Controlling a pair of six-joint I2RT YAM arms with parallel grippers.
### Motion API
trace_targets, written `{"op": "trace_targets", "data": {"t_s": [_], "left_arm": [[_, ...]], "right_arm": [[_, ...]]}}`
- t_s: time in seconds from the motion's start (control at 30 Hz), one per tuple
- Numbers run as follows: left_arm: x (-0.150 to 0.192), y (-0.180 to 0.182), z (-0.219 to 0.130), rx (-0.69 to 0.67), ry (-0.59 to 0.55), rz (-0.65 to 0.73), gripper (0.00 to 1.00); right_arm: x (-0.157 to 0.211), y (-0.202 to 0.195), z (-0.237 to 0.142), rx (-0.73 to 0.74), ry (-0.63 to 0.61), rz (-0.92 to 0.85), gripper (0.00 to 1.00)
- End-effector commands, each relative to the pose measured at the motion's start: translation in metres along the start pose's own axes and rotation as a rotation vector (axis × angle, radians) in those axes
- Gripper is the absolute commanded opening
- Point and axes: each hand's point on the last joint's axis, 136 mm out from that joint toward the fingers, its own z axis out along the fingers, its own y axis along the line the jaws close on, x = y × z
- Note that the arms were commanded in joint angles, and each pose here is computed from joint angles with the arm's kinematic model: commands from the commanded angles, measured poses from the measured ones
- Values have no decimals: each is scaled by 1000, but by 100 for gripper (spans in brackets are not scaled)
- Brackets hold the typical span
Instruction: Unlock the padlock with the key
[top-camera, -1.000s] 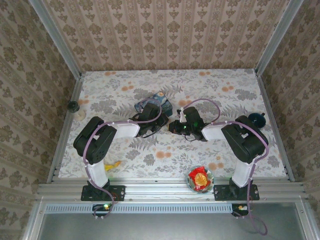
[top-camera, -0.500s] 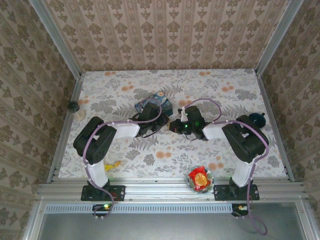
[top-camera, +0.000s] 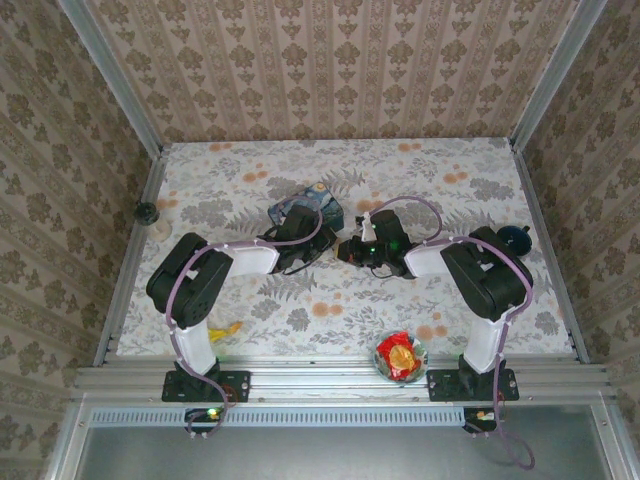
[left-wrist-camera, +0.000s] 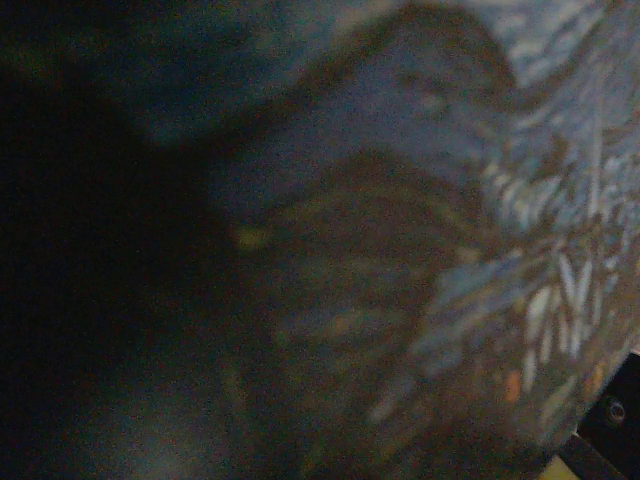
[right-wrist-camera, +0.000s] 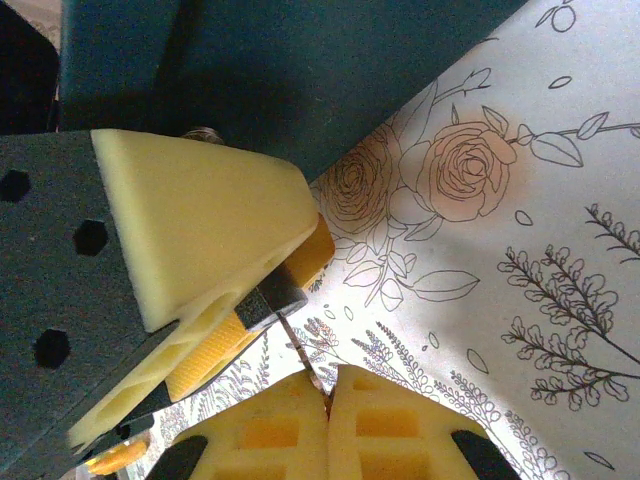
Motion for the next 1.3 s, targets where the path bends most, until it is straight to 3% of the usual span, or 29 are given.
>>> {"op": "trace_targets", "data": {"t_s": [0.0, 1.27], "left_arm": [[52, -3, -6, 14, 202, 16, 8], [59, -11, -3, 33, 234, 24, 7]], "right_arm": [[-73, 41, -11, -103, -247, -74, 0], [-93, 57, -9, -252, -256, 83, 1]]}}
